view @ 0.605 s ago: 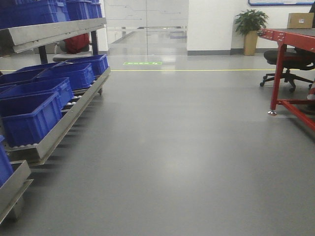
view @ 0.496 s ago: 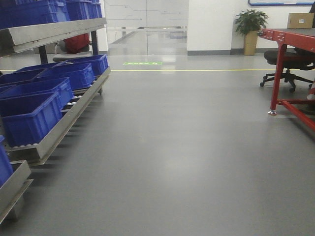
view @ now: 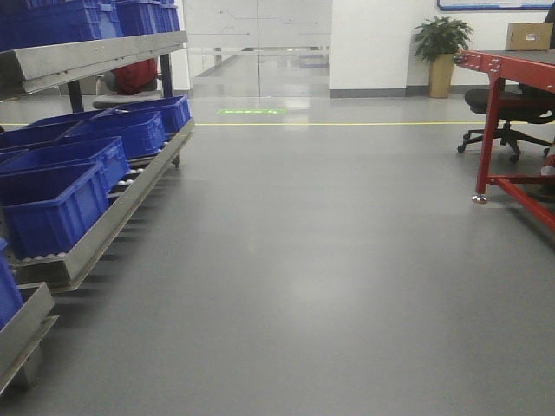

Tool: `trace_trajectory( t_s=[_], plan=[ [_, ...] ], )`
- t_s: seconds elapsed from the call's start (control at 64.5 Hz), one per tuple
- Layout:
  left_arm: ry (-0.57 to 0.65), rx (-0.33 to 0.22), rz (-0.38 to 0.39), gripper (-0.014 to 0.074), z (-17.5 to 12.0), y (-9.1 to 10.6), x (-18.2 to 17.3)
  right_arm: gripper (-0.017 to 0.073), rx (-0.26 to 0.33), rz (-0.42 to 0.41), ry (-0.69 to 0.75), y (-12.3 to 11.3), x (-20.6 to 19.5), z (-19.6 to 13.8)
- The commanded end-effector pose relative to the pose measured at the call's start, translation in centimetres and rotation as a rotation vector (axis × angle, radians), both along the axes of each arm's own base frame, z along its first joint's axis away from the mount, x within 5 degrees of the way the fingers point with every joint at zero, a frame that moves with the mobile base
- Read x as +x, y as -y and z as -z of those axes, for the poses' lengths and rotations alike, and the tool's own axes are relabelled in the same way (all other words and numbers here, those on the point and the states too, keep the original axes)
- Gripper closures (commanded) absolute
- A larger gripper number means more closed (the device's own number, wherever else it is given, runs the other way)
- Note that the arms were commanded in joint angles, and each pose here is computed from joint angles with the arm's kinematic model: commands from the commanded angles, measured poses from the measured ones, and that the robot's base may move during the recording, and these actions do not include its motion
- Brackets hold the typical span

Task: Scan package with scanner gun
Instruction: 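Drive the base forward along the aisle past the blue bin racks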

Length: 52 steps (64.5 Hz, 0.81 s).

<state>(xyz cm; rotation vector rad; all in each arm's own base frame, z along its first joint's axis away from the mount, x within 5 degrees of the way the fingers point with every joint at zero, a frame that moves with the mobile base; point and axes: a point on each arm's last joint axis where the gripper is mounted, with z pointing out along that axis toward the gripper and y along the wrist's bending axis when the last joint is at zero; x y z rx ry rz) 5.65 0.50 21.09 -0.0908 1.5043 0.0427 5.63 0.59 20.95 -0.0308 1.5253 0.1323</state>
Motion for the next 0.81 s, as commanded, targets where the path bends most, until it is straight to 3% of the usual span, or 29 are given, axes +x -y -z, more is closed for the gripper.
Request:
trace_trajectory(
  t_s=[0.0,0.791],
  plan=[
    [0.023,0.0,0.004,0.0694,-0.23,0.03,-0.05,0.0727,-0.008,0.001,0.02,0.01,-0.03,-0.17],
    [0.023,0.0,0.004,0.0694,-0.23,0.03,-0.05,0.0727,-0.008,0.001,0.02,0.01,-0.03,-0.17]
  ],
)
